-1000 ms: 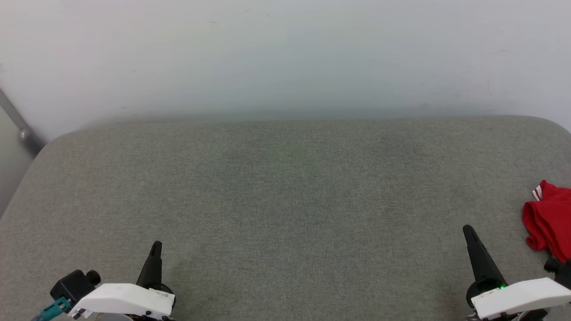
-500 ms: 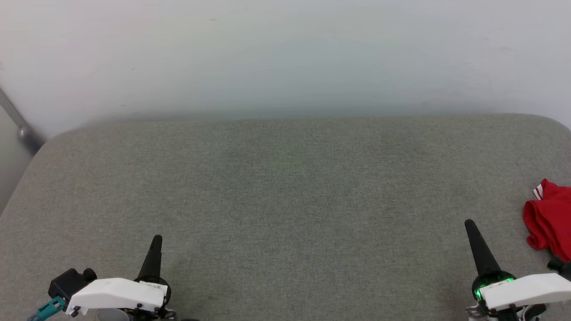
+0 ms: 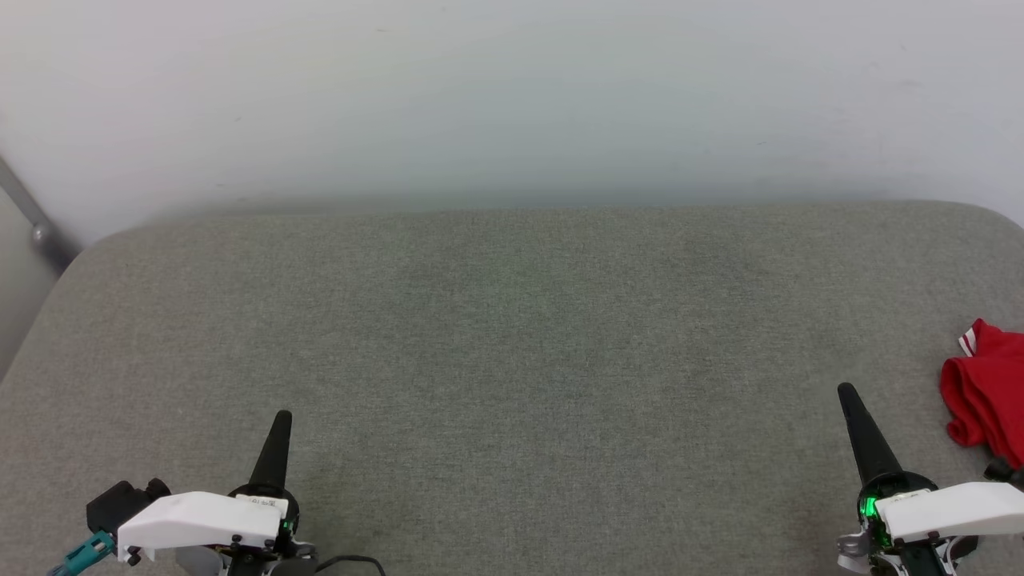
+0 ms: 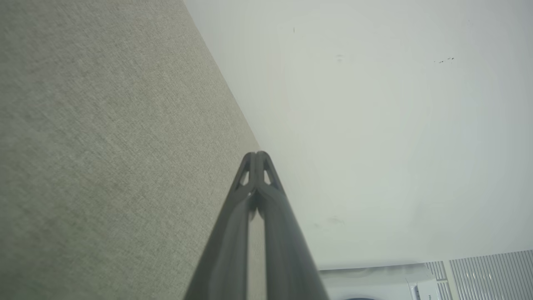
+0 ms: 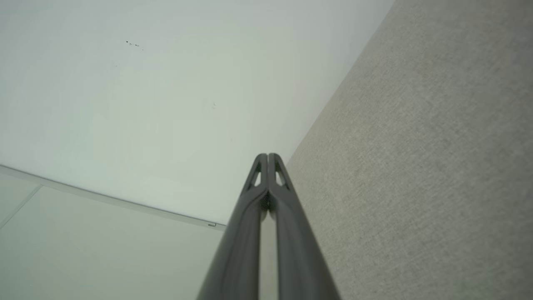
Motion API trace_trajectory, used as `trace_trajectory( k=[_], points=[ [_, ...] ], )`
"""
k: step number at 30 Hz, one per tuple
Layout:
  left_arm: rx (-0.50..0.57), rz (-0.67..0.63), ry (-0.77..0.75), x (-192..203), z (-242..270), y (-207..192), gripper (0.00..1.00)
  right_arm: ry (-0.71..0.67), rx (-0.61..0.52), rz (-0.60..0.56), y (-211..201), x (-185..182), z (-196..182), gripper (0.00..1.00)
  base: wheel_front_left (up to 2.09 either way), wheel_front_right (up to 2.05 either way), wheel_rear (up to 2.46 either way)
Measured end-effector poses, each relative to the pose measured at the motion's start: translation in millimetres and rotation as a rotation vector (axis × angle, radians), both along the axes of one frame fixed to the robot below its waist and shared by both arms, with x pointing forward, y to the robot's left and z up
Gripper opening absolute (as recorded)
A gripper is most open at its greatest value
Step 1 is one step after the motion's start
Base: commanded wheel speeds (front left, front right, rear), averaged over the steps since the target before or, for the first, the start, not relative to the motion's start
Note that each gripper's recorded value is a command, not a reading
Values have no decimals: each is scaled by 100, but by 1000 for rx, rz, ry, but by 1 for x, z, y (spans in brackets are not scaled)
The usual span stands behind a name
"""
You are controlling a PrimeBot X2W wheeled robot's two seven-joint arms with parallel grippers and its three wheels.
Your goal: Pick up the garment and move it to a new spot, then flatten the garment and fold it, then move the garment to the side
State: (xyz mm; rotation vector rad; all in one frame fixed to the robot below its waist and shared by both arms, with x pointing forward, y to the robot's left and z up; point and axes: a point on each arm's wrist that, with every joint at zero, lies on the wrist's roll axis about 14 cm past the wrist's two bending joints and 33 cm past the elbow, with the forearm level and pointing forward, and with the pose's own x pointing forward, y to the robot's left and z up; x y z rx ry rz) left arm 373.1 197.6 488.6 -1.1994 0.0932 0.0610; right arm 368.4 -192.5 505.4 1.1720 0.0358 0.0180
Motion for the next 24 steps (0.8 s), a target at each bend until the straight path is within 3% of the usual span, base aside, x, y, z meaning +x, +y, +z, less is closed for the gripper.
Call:
trace_trajectory(
  k=[24],
  points=[
    [-201, 12, -44, 8, 8, 1, 0, 0, 212, -21, -4, 10, 0, 0, 0, 0, 0]
  ],
)
